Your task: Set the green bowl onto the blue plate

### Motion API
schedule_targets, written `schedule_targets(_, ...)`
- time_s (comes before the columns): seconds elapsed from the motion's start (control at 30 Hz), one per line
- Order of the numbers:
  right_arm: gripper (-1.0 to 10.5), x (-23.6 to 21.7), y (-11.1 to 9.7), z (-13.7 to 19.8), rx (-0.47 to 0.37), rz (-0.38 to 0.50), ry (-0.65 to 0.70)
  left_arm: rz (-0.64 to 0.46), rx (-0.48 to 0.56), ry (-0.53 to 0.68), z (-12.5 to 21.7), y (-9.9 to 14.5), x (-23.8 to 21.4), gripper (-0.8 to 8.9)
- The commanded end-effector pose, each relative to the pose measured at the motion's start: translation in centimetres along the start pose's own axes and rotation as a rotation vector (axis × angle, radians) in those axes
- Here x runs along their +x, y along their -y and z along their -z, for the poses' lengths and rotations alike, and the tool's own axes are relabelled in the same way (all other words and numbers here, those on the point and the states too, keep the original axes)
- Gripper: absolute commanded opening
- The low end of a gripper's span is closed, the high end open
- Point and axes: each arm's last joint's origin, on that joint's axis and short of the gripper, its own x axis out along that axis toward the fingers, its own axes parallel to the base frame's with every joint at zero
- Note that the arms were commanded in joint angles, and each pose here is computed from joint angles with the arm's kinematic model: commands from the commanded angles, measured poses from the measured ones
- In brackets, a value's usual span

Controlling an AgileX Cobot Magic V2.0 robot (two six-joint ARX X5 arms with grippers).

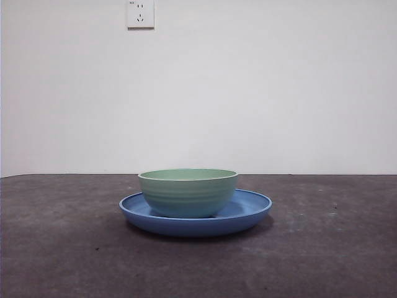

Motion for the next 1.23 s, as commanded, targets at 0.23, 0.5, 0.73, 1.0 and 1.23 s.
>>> schedule_targets(0.23, 0.1, -0.2, -0.2, -0.4, -0.022, -0.007, 0.018, -0.04, -0.005, -0.045, 2.4, 0.0, 0.3, 0.09)
schedule_targets(0.5, 0.1, -0.2, -0.2, -0.4, -0.022, -0.007, 0.017, -0.031, -0.013, -0.143, 3.6, 0.1, 0.3, 0.09)
schedule_targets(0.73, 0.1, -0.2, -0.2, -0.4, -0.022, -0.007, 0.018, -0.03, -0.013, -0.142, 3.6, 0.1, 0.3, 0.09)
schedule_targets(1.0, 0.1, -0.2, -0.2, -0.4, -0.022, -0.007, 0.017, -0.03, -0.013, -0.143, 3.6, 0.1, 0.3, 0.09)
schedule_targets(1.23, 0.1, -0.2, -0.2, -0.4, -0.022, -0.007, 0.018, -0.03, -0.013, -0.143, 3.6, 0.1, 0.3, 0.09)
